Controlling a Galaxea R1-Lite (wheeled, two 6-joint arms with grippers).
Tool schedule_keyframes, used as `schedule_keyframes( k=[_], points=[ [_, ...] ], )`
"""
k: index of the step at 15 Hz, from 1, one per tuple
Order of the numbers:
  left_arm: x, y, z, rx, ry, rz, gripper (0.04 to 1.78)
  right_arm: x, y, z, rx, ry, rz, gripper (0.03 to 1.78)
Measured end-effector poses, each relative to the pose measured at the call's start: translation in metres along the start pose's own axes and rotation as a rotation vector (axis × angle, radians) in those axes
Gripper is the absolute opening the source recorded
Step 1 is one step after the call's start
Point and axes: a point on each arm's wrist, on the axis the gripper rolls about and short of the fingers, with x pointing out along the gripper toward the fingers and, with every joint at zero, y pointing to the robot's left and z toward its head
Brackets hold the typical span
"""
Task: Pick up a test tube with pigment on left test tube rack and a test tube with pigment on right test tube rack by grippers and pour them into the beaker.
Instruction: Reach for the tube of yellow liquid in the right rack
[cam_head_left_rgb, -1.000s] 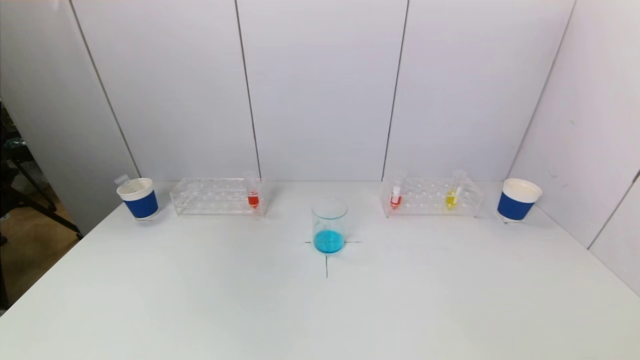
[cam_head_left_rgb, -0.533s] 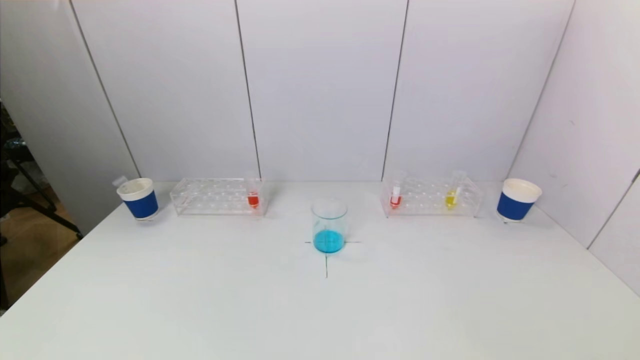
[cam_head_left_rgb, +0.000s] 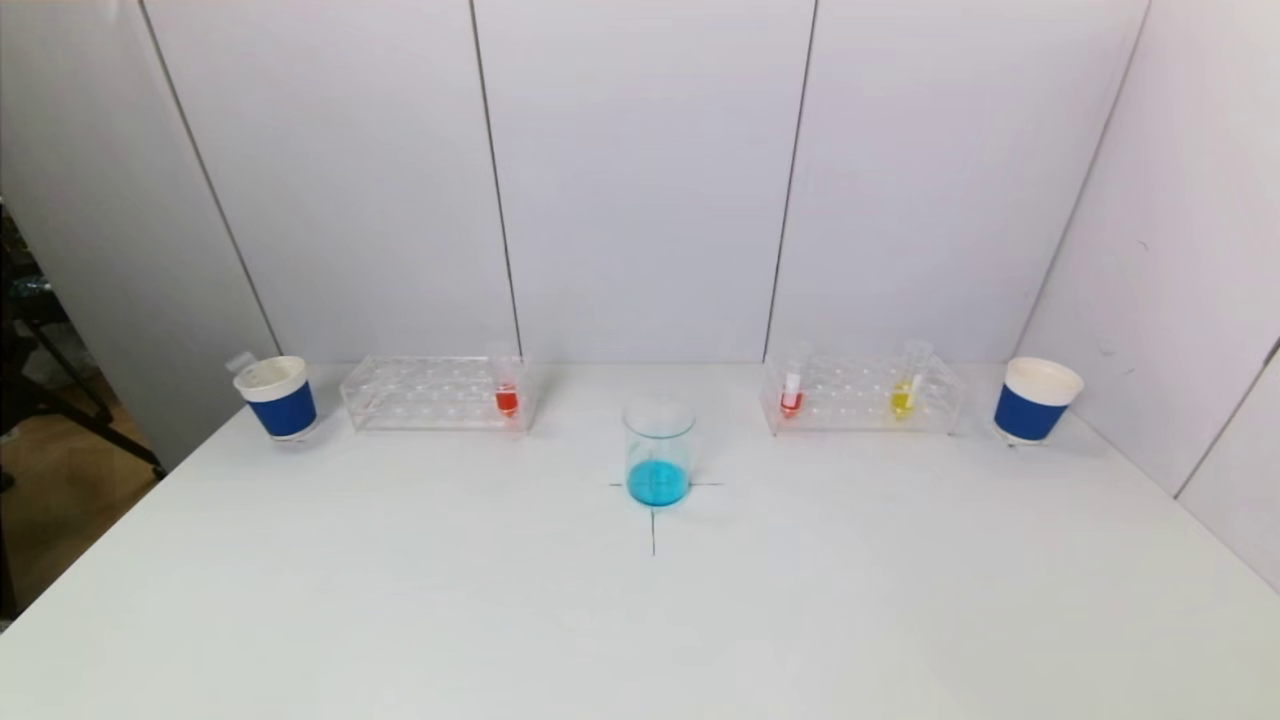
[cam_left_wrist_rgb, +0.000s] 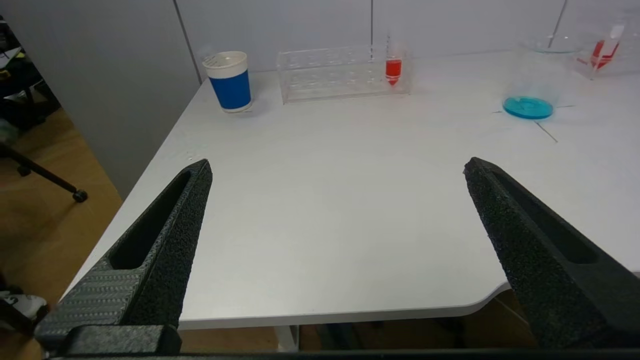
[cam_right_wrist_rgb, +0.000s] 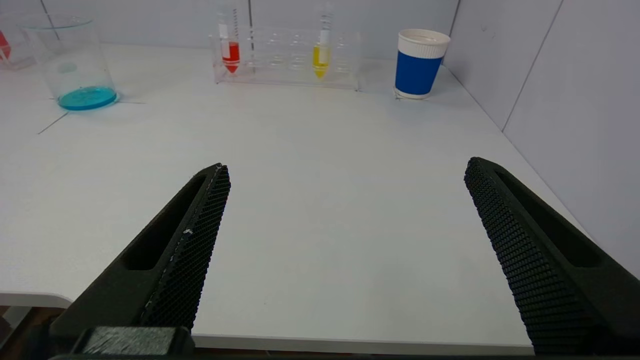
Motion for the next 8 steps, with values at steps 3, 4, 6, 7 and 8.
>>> schedule_keyframes(
  k=[3, 4, 6, 7, 8],
  points=[
    [0.017, -0.001, -0.027, 0.027, 0.012, 0.004, 1.76, 0.0, 0.0, 0.0, 0.0, 0.0, 0.0, 1.71],
    [0.024, -0.002, -0.037, 0.04, 0.012, 0.007, 1.76, 0.0, 0.0, 0.0, 0.0, 0.0, 0.0, 1.71],
    [0.033, -0.003, -0.05, 0.053, -0.039, 0.013, 1.76, 0.0, 0.0, 0.0, 0.0, 0.0, 0.0, 1.71],
    [0.034, -0.003, -0.052, 0.051, -0.058, 0.015, 1.76, 0.0, 0.0, 0.0, 0.0, 0.0, 0.0, 1.71],
    [0.035, -0.003, -0.055, 0.044, -0.047, 0.014, 1.76, 0.0, 0.0, 0.0, 0.0, 0.0, 0.0, 1.71]
  ],
)
